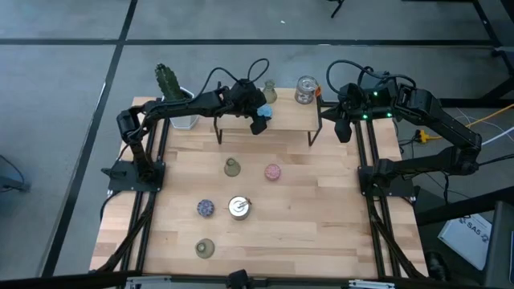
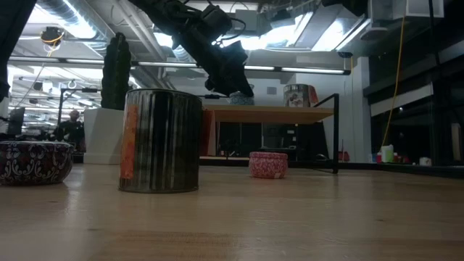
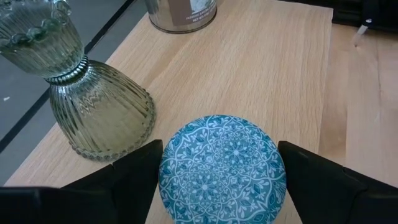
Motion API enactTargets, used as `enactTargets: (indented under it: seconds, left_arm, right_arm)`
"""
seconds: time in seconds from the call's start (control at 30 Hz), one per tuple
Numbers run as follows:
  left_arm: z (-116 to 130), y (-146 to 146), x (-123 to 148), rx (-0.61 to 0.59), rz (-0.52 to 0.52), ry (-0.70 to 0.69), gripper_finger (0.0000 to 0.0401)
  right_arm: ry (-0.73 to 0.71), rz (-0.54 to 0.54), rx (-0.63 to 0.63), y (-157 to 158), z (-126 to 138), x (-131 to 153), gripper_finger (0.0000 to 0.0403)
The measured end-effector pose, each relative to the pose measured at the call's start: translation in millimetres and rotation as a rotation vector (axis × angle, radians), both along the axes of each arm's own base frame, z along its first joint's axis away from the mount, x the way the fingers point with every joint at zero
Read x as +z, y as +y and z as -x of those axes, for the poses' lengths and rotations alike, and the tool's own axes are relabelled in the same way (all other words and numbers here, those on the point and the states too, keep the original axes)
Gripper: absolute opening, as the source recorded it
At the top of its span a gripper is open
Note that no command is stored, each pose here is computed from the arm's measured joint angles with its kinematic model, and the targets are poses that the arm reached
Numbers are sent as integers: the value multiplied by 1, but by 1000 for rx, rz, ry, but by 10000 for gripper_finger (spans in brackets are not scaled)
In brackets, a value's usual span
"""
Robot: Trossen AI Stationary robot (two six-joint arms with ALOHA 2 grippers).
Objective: Pick & Place candle stick holders
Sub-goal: Put the blue scented candle on the shelf
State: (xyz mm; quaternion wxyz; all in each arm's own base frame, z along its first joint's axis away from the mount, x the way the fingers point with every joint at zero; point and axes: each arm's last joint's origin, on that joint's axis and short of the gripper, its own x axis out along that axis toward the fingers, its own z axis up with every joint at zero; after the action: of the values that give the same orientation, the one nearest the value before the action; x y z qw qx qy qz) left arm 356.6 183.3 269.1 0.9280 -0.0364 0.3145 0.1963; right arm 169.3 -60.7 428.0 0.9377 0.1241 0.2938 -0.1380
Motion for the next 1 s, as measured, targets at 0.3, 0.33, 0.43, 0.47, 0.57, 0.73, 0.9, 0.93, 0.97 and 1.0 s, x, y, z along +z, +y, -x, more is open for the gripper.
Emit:
enactTargets:
  seconds: [0.3,0.33,0.43,0.47,0.57,0.73,0.9,0.93,0.97,1.0]
  left_arm:
    - [1,1,-1,3,7,12,293]
    - [2,1,-1,5,8,16,293]
    - [4,3,-1,12,11,22,293]
    - [4,4,-1,16,11,22,293]
    - [8,8,0,33,10,25,293]
    - [22,19,6,104,-4,56,293]
    - [36,33,9,171,-7,66,293]
    - [38,37,9,188,-4,65,293]
    - [40,39,9,207,1,64,293]
    - [42,42,9,230,5,61,293]
  right_arm:
    - [5,20,15,0,0,0,1]
    - [5,22,17,0,0,0,1]
    - [7,32,25,0,0,0,1]
    - [7,32,25,0,0,0,1]
    - [7,32,25,0,0,0,1]
    - [7,32,25,0,0,0,1]
    - [7,38,29,0,0,0,1]
    - [7,38,30,0,0,0,1]
    - [7,38,30,0,0,0,1]
    - [6,39,29,0,0,0,1]
